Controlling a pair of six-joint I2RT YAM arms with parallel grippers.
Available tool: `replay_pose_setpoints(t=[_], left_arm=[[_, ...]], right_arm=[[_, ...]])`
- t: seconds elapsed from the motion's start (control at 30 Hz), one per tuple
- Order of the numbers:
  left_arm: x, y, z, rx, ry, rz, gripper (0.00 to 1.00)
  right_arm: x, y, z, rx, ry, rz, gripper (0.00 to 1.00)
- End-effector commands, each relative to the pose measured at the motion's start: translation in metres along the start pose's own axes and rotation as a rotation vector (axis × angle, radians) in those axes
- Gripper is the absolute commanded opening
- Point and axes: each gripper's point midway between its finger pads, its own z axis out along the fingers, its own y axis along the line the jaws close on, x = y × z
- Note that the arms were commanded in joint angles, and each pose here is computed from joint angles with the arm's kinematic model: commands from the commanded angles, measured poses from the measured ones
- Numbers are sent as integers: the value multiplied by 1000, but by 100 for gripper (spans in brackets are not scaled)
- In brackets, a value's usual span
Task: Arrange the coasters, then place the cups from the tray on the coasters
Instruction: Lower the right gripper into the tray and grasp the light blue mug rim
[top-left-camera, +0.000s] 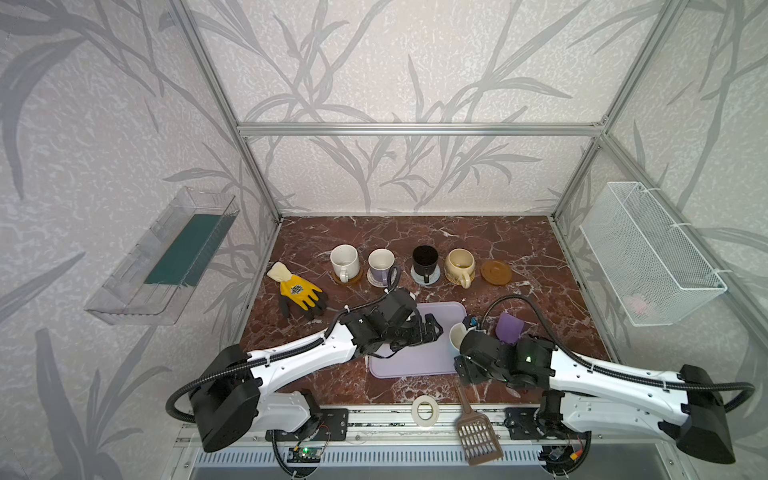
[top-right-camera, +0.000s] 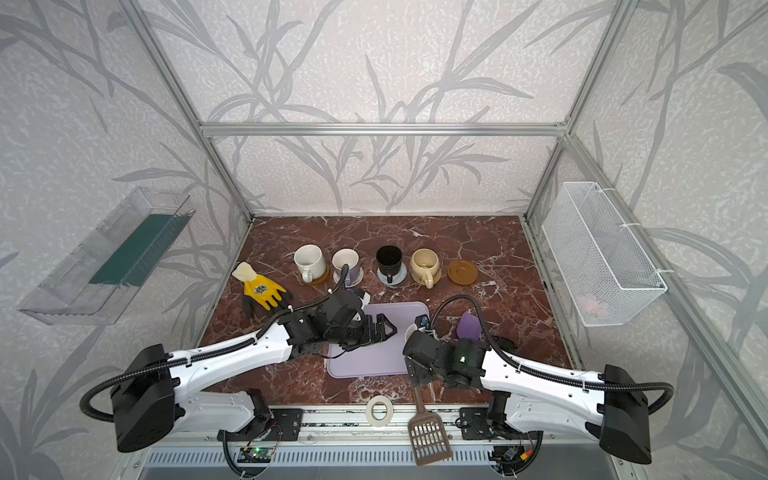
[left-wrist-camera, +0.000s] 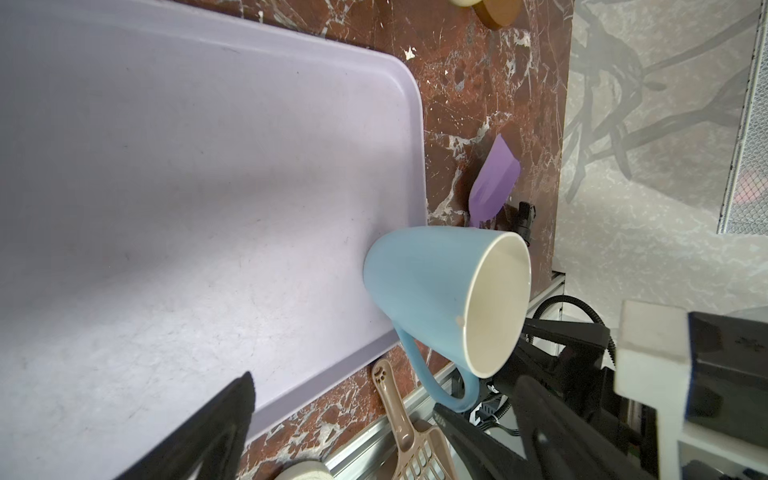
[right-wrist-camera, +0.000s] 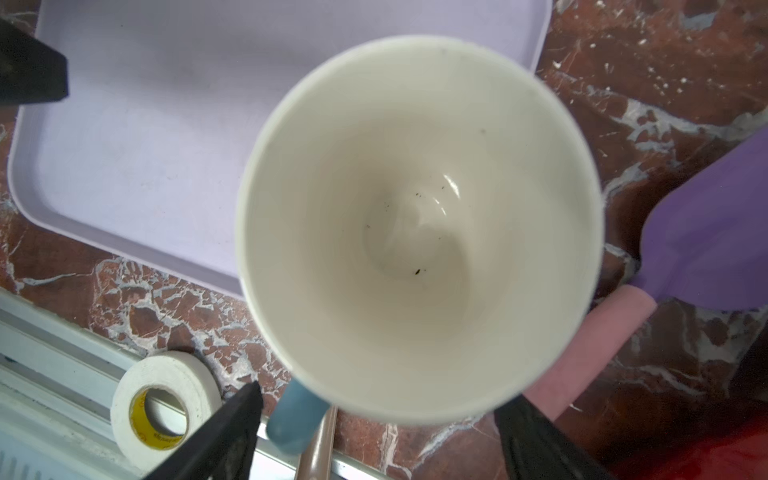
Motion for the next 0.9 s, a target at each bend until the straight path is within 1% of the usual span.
replay_pose_setpoints(t=[0.0, 0.1, 0.2, 0.27, 0.43, 0.77, 0.87], left_arm=[[-5, -8, 1, 11, -20, -8, 99], [-3, -8, 3, 10, -14, -6, 99], [-4, -10, 4, 15, -14, -7, 99], [-4, -10, 5, 20, -16, -13, 99], [-8, -8, 5, 54, -61, -51, 99], [-10, -5, -2, 63, -97, -61, 99], [-9, -3, 0, 67, -98, -76, 99]], right_arm=[[-1, -10, 3, 61, -22, -4, 78], [1, -15, 7, 82, -29, -17, 71], [1, -19, 6, 96, -33, -19, 59], [0, -20, 6, 99, -41, -17, 55], [-2, -20, 8, 91, -53, -11, 44], [1, -16, 17, 90, -28, -3, 39], [2, -15, 19, 86, -22, -1, 35]])
